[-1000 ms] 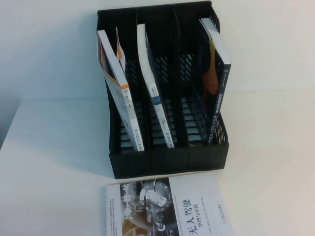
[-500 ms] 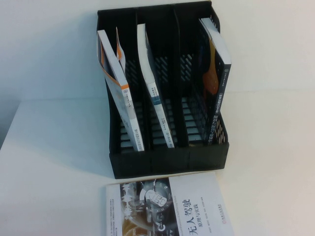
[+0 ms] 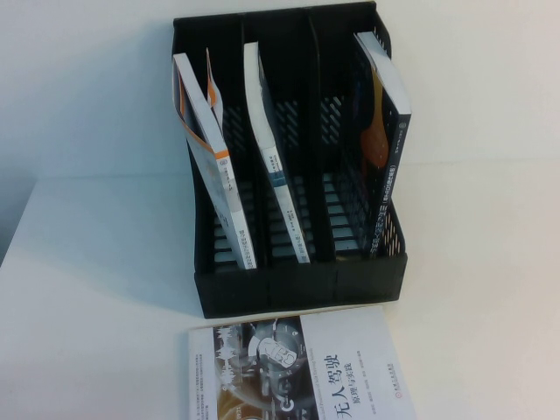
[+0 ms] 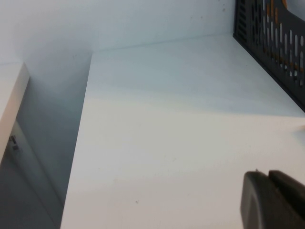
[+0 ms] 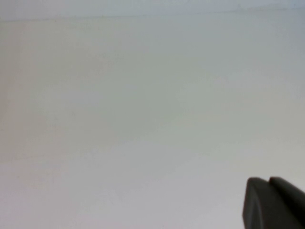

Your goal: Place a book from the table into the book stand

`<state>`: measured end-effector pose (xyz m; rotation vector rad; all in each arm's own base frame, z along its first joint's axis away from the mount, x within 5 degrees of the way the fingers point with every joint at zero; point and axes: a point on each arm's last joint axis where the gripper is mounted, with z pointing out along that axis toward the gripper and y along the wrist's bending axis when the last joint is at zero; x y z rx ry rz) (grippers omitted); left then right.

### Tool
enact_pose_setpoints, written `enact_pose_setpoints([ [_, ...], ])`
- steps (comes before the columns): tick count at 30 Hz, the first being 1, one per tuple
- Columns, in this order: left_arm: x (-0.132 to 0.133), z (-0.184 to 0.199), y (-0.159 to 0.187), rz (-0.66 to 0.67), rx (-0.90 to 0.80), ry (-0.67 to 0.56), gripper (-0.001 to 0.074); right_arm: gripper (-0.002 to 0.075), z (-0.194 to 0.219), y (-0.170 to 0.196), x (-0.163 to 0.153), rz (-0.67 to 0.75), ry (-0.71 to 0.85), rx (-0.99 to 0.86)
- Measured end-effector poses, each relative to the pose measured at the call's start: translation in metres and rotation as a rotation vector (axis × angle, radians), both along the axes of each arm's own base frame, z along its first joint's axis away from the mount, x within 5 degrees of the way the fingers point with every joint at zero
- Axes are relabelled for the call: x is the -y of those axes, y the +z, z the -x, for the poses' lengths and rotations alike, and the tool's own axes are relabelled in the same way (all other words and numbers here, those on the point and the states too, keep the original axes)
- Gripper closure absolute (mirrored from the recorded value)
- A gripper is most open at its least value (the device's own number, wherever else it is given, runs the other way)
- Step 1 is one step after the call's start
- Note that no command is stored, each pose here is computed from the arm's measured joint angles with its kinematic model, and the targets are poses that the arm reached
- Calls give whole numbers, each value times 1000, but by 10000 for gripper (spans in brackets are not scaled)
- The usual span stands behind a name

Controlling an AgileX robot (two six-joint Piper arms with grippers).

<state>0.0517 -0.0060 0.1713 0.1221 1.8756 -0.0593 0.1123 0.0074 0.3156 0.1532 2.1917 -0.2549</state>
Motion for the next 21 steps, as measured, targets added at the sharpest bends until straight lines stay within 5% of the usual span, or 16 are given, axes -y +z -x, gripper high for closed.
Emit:
enact_pose_setpoints([
  [21, 0, 0, 0, 0, 0, 0, 738, 728, 3, 1, 2, -12, 1, 13],
])
